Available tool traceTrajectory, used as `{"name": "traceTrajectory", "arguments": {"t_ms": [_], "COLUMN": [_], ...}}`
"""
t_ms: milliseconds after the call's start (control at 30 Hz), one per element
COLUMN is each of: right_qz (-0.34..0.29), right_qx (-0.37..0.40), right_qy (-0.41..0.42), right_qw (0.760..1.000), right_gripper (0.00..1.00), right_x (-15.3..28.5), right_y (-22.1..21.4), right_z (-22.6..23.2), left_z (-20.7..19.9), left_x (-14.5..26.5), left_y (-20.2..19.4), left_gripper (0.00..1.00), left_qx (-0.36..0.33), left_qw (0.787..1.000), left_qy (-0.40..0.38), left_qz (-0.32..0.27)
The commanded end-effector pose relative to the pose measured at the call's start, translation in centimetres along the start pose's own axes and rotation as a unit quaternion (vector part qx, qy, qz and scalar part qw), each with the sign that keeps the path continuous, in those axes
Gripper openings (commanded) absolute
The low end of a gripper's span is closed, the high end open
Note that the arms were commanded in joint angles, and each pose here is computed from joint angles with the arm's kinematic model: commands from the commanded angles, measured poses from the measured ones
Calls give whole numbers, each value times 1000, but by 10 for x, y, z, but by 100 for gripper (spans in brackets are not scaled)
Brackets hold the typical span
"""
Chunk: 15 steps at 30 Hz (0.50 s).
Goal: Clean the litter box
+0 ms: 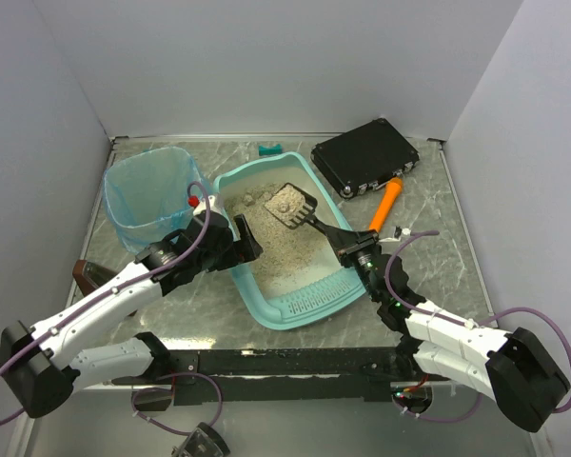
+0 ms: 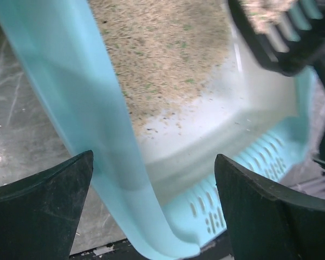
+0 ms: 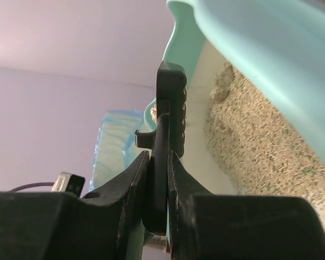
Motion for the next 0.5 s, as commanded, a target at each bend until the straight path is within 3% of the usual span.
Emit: {"name": "traceTrajectory", "arguments": {"t_ms": [0,133,200,333,467], "right_qz": [44,41,70,37,99], "right_qx": [-20,-25,-23,-31,-58], "right_qy": [71,62,65,62,87], "right_qw": [996,997,995,997,990], "right_gripper": [0,0,0,0,0], "right_x": [-3,-6,-6,0,0], "right_y": [-8,-6,-10,10,-2], "right_z": [42,41,40,34,45], "left_z": [-15,-16,-20,-22,-19], "left_x": [21,37,47,69,80], "left_y": [14,28,34,35,34], "left_gripper": [97,97,97,97,97], "left_qx": [-14,-18,-24,-35,-24], "left_qw": [998,998,996,991,986], "left_qy": [-50,-43,-59,-104,-130], "left_qz": [-24,-48,-63,-78,-101]}}
Point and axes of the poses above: each gripper's point midway between its finger pads, its own x axis back along the fingers, its own z axis along the line the jaws close on, y = z × x, the point moved 5 cm from there along x, back along the fingers, and after that the axes turned 4 degrees about -x, right-handed, at the moved point
